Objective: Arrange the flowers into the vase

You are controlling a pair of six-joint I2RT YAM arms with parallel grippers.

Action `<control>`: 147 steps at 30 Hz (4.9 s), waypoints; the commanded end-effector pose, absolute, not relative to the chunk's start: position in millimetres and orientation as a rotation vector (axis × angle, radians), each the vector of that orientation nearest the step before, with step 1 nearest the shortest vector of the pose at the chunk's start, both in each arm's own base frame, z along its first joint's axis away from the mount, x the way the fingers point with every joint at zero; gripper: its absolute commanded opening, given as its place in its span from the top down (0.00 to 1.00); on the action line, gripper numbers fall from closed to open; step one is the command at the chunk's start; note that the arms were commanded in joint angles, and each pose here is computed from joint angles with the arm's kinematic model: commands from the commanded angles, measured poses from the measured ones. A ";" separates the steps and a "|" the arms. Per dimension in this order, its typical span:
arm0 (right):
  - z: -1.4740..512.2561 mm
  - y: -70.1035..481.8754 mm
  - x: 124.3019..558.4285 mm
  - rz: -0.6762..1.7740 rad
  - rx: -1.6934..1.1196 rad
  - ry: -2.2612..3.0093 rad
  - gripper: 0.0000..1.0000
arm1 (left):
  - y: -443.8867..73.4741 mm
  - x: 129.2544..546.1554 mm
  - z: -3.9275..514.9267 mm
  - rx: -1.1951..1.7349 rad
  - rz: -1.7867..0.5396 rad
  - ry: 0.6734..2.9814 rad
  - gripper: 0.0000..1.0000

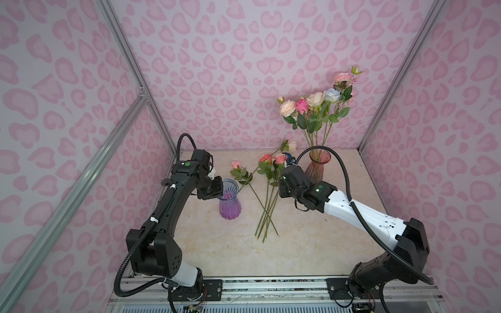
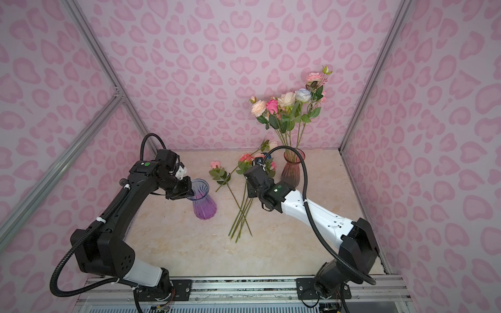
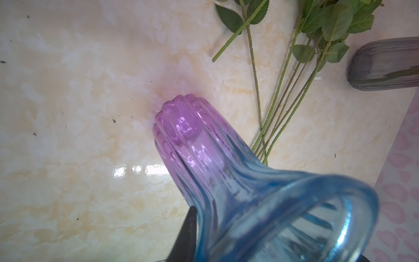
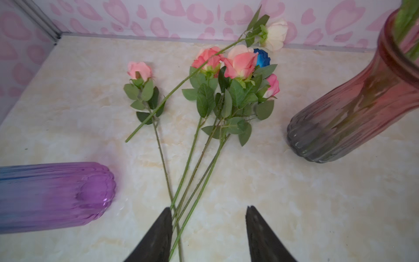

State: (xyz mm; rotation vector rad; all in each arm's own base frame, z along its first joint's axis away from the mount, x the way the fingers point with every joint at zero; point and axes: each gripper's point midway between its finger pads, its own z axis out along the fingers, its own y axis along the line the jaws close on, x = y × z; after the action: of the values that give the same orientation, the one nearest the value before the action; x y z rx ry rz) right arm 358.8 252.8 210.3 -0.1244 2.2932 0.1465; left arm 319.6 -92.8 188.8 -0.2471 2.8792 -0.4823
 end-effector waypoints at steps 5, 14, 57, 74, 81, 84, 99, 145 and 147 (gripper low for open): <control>170.6 263.4 388.3 0.082 -0.126 2.388 0.47 | -94.1 328.0 189.8 -0.219 -0.482 2.873 0.76; 138.7 259.4 402.6 0.094 -0.108 2.472 0.48 | -90.8 330.2 199.4 -0.205 -0.452 2.858 0.65; 45.2 256.7 451.7 0.092 0.035 2.642 1.00 | -41.1 265.4 307.5 -0.316 -0.425 1.945 0.24; 149.9 274.1 398.4 0.283 -0.165 2.405 1.00 | -38.4 264.9 288.3 -0.267 -0.374 1.934 0.22; 110.8 315.1 382.4 0.482 -0.348 2.536 0.81 | -37.6 266.3 281.5 -0.261 -0.356 1.952 0.22; 114.4 322.6 379.2 0.513 -0.380 2.518 0.63 | -38.4 266.6 281.0 -0.260 -0.362 1.953 0.22; 58.1 334.6 358.9 0.534 -0.465 2.698 0.73 | -41.7 267.0 279.9 -0.259 -0.386 1.959 0.22; 31.4 321.2 341.3 0.341 -0.473 2.772 0.88 | -41.5 267.3 279.1 -0.254 -0.379 1.963 0.22; 34.9 320.6 341.6 0.344 -0.471 2.765 0.92 | -41.4 267.2 279.7 -0.255 -0.380 1.960 0.22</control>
State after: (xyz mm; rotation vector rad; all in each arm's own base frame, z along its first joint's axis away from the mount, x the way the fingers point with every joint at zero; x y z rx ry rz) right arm 342.9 322.7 36.0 -0.4558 2.7635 0.3572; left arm 264.4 -41.6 271.0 -0.2627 1.9969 -0.3786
